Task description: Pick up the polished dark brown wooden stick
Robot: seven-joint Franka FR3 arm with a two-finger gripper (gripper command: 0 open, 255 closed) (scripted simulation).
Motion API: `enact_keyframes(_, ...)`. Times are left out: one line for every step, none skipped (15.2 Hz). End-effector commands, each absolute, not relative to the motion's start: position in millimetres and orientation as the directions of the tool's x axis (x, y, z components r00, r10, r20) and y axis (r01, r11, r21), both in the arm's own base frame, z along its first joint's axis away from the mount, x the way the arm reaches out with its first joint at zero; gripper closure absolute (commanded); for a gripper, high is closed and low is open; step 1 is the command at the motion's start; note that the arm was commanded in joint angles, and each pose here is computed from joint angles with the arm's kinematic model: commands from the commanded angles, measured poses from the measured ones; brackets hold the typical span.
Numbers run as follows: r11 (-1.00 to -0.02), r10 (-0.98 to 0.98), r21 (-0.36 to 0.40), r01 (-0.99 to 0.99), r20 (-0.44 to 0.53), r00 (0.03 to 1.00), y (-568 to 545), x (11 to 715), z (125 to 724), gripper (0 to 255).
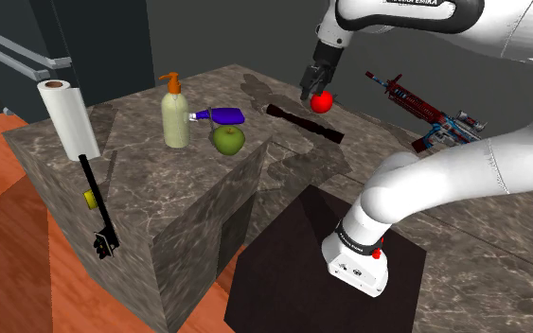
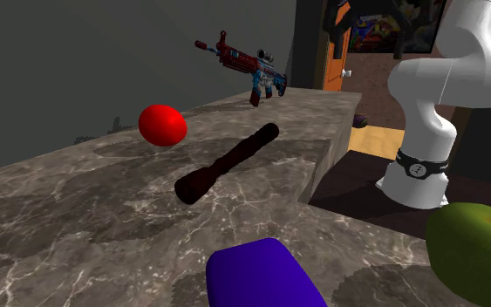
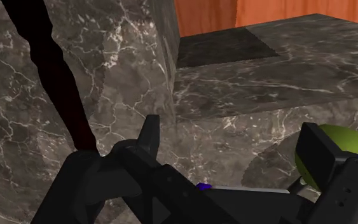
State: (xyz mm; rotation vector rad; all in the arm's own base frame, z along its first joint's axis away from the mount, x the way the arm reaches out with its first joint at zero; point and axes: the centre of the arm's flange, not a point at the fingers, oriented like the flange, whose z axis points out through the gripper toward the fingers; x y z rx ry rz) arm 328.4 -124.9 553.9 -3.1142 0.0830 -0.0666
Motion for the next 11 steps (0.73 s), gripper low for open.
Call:
enact_keyframes(-0.999,-0.035,-0.030,-0.034,0.039,0.999,-147.5,334.3,537.5,0)
enact_keyframes(-0.999,-0.027,-0.032,-0.026,0.037,0.999,-158.2,338.2,530.0,0)
enact_keyframes(-0.999,-0.019,-0.034,-0.018,0.035,0.999,-168.9,342.1,522.6,0)
enact_keyframes(-0.999,-0.011,-0.036,-0.009,0.033,0.999,-179.5,346.1,515.1,0)
enact_keyframes(-0.999,-0.002,-0.038,-0.001,0.031,1.000,-190.0,350.2,507.6,0)
enact_keyframes(-0.999,0.006,-0.040,0.007,0.028,1.000,-200.5,354.3,500.1,0)
enact_keyframes(-0.999,0.014,-0.042,0.015,0.026,1.000,-211.0,358.6,492.5,0)
enact_keyframes(-0.999,0.022,-0.044,0.023,0.024,0.999,-221.4,362.8,484.9,0)
enact_keyframes(-0.998,0.030,-0.046,0.031,0.022,0.999,-231.8,367.2,477.3,0)
enact_keyframes(-0.998,0.039,-0.048,0.040,0.020,0.999,-242.1,371.6,469.6,0)
enact_keyframes(-0.998,0.047,-0.050,0.048,0.018,0.999,-252.3,376.1,461.9,0)
